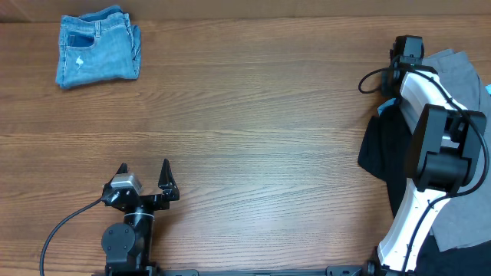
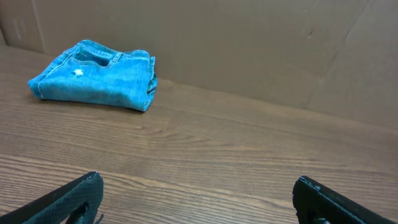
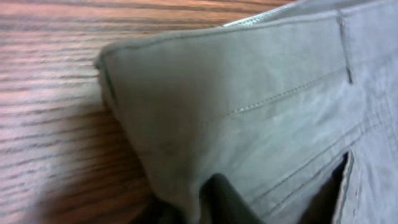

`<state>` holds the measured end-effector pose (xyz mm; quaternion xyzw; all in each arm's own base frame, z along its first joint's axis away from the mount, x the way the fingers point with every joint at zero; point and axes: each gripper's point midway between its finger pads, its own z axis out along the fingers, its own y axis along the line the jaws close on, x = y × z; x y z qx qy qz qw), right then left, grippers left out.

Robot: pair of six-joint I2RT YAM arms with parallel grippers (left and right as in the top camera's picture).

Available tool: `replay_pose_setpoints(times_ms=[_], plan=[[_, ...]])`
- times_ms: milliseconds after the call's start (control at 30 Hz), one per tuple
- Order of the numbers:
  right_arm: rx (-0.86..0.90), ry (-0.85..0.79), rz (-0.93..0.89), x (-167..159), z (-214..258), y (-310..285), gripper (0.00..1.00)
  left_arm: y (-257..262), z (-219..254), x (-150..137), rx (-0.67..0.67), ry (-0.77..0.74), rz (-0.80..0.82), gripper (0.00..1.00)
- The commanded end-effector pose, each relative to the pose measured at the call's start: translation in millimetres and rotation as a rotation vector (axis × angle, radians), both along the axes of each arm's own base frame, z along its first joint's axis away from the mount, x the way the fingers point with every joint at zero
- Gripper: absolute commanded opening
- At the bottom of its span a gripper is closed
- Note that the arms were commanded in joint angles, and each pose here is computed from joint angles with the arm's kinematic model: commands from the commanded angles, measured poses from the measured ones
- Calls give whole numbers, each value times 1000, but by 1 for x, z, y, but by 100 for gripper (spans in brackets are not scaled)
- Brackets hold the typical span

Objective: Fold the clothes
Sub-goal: 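Grasp the edge of the grey pants with the right gripper, then pull the grey pants left and lay them flat mid-table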

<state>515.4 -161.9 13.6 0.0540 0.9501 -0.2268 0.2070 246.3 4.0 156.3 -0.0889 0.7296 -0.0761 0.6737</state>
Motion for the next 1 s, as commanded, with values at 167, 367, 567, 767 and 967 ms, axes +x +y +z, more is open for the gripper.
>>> replay_pose_setpoints(times_ms=[167,367,567,767,967], plan=[[28,-81,-127,5,4,-7,4,2,0,0,19,-4,10,100],[6,-175,-188,8,44,-14,4,2,0,0,19,-4,11,100],[-30,-306,-224,10,109,-20,4,2,0,0,19,-4,11,100],[-46,-392,-217,8,156,-14,4,2,0,0,20,-3,11,100],[-47,-449,-159,12,189,16,4,2,0,0,20,-3,10,100]])
